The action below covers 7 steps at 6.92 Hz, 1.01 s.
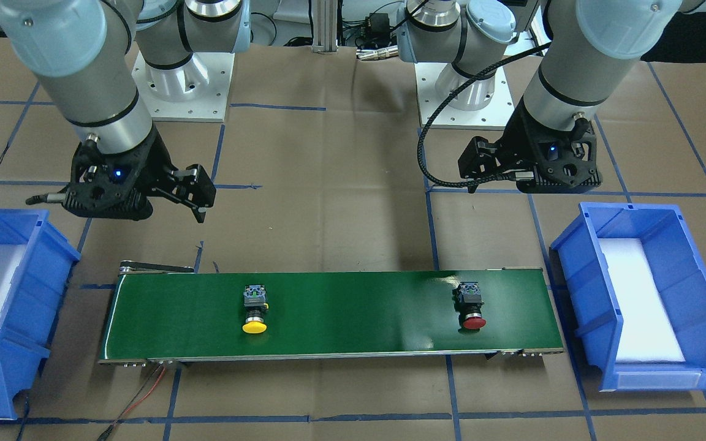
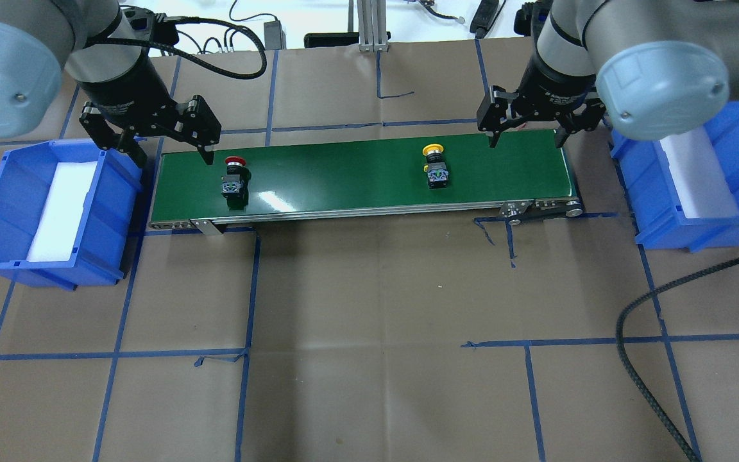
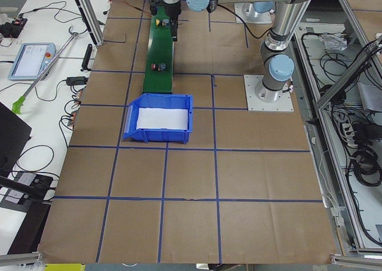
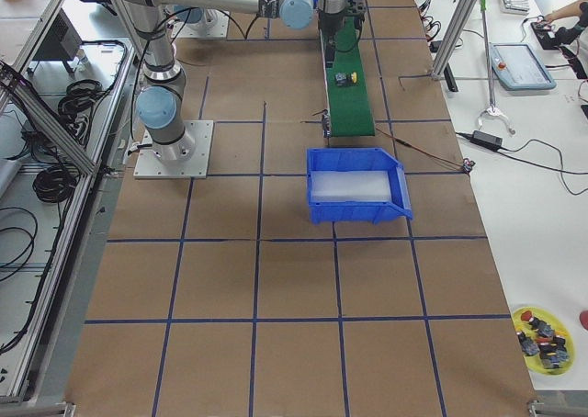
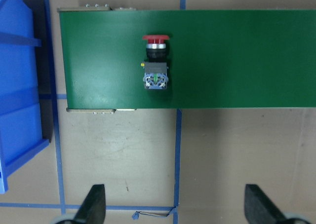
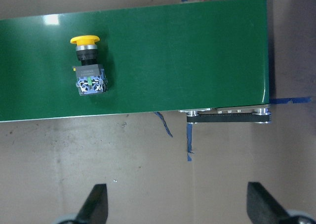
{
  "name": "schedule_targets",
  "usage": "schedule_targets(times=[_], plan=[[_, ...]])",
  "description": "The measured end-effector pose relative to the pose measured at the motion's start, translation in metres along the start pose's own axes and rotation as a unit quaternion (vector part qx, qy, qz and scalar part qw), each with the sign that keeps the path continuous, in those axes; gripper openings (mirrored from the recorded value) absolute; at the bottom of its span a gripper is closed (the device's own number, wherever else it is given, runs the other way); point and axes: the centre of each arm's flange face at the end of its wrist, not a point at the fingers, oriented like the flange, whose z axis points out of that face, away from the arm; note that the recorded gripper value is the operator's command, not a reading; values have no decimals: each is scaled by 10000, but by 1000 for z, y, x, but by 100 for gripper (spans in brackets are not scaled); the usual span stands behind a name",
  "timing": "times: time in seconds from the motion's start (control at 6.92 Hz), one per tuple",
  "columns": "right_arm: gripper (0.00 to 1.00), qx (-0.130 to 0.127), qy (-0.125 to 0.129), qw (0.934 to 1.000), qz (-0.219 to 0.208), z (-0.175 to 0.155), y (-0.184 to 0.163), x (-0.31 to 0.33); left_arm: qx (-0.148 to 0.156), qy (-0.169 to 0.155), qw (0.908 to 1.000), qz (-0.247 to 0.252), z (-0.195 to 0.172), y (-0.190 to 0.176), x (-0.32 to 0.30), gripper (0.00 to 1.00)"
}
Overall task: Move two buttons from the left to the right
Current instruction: 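Reach the right gripper down and grasp the yellow button on the belt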
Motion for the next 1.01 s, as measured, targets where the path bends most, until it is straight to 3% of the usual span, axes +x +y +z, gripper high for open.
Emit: schedule_targets(times=[0.29,0.58,1.01], plan=[[100,50,24,10000,-33,15,-52,-8,113,20,9999,-45,-9,1,-4,100],[100,-215,18,9998,-38,58,-87,-17,129,14,9999,-52,-10,1,-4,100],[100,-534,-244,9982,-93,99,-92,-35,131,11,9999,-52,-10,-1,-4,100]])
